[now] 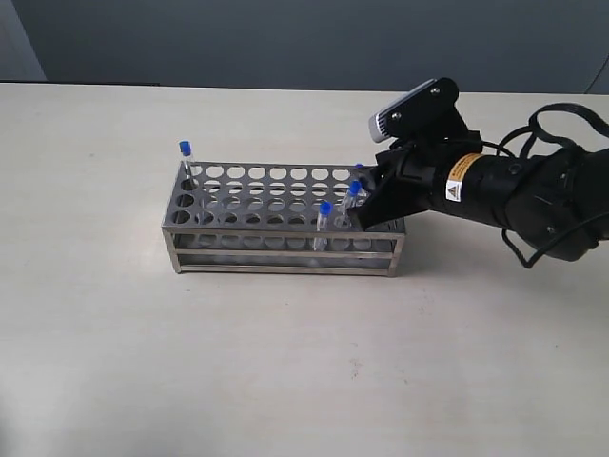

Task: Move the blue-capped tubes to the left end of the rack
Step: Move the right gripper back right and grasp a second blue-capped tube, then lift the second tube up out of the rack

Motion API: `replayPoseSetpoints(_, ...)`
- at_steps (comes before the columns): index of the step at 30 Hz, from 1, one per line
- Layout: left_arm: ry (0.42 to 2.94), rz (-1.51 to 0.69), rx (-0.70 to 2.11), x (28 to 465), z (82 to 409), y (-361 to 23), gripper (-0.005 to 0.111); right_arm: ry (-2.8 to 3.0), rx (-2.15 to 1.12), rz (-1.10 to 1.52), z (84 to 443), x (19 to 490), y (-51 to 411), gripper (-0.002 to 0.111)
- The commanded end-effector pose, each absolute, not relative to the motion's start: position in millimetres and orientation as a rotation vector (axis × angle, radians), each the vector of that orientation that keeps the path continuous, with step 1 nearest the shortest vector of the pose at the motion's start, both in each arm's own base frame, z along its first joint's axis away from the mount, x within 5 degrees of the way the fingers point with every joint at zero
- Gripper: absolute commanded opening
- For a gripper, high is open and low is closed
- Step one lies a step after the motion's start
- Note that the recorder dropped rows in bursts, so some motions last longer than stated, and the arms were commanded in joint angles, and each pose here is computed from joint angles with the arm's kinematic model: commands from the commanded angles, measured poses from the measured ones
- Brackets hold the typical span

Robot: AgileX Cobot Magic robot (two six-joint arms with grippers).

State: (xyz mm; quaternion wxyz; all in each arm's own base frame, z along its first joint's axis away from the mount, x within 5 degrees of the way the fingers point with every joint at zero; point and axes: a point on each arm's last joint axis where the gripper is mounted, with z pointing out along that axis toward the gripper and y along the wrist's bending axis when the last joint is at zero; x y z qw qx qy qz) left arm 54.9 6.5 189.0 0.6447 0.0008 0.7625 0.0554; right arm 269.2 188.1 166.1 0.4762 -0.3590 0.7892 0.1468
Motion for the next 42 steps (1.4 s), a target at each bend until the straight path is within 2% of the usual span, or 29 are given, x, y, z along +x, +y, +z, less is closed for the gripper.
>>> replayPoseSetpoints(1, 1.726, 0.117, 0.003, 55.1, 191.3, 6.0, 0.001, 1.883, -0.905, 0.407, 166.8, 267.2, 190.9, 0.036)
replayPoseSetpoints(4, 1.726, 0.117, 0.003, 55.1, 191.3, 6.0, 0.001, 1.875, -0.900, 0.419, 166.1, 267.6, 191.9, 0.036)
replayPoseSetpoints(10, 1.726, 0.117, 0.003, 55.1, 191.3, 6.0, 0.001, 1.903, -0.894, 0.459, 139.7, 271.5, 196.9, 0.036)
replayPoseSetpoints(15, 1.726, 0.117, 0.003, 55.1, 191.3, 6.0, 0.001, 1.915, -0.827, 0.474, 137.0, 274.3, 196.6, 0.036)
replayPoseSetpoints(18, 1.726, 0.117, 0.003, 55.1, 191.3, 6.0, 0.001, 1.918, -0.794, 0.477, 137.8, 275.4, 196.1, 0.021)
replayPoseSetpoints(20, 1.726, 0.117, 0.003, 55.1, 191.3, 6.0, 0.001, 1.912, -0.790, 0.481, 138.4, 275.6, 196.3, 0.001)
replayPoseSetpoints(26, 1.726, 0.117, 0.003, 55.1, 191.3, 6.0, 0.001, 1.894, -0.786, 0.487, 141.6, 275.7, 196.7, 0.000)
replayPoseSetpoints(35, 1.726, 0.117, 0.003, 55.1, 191.3, 6.0, 0.001, 1.709, -0.802, 0.461, 195.7, 274.2, 196.4, 0.000)
replayPoseSetpoints(42, 1.726, 0.117, 0.003, 55.1, 191.3, 6.0, 0.001, 1.573, -0.809, 0.484, 238.4, 284.6, 215.7, 0.000)
